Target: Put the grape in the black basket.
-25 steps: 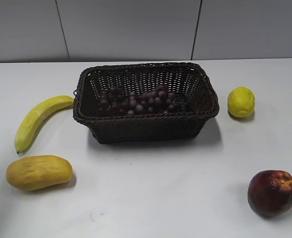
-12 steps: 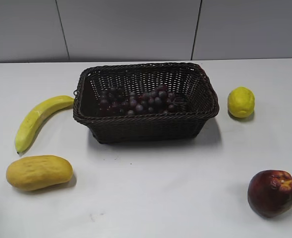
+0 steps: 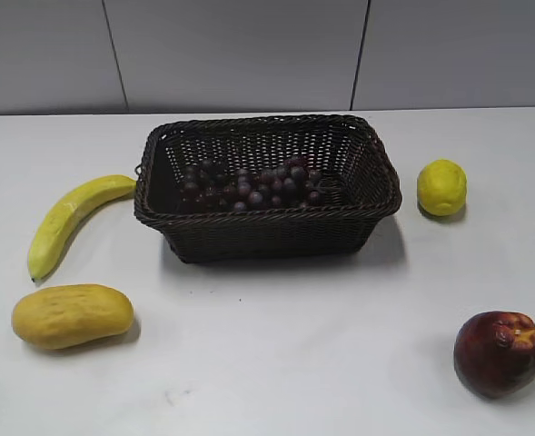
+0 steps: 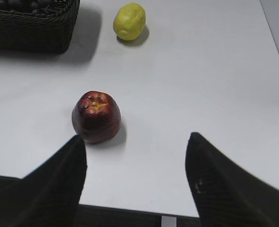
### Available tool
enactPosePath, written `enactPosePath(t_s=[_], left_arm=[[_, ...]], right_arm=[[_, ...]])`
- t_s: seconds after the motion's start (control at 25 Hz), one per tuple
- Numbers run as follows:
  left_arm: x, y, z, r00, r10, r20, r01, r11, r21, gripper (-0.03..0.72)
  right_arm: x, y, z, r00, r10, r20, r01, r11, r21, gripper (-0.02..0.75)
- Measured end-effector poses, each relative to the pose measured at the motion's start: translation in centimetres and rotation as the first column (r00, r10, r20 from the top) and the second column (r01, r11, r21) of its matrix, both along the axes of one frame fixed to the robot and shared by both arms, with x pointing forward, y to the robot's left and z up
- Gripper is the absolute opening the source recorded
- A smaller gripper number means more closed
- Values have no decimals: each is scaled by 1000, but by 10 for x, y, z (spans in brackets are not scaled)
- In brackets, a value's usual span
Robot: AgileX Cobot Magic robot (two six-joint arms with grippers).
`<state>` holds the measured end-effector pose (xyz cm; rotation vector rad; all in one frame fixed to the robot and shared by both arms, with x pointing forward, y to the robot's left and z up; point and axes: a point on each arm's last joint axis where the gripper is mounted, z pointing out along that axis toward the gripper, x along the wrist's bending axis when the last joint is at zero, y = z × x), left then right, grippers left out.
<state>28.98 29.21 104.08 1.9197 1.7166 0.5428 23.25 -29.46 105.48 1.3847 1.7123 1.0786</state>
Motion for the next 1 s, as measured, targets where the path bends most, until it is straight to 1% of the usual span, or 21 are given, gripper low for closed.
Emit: enactPosePath(t_s=[0.12,0.36,0.56,0.84,1.0], left_arm=[[-12,1,1,994,3,112,-2,1000,-7,556],[-30,2,5,971,5,238,-1,1000,-15,554],[-39,2,5,957,7,290,-2,1000,-19,552],[-45,3,5,944,8,331,-1,1000,-22,552],[-52,3,4,927,9,374,0,1000,-24,552]], right_arm=[[0,0,0,1000,0,0,0,1000,0,498],[0,0,0,1000,0,0,0,1000,0,498],[0,0,0,1000,0,0,0,1000,0,498],[0,0,0,1000,0,0,0,1000,0,498],[0,0,0,1000,0,0,0,1000,0,498]])
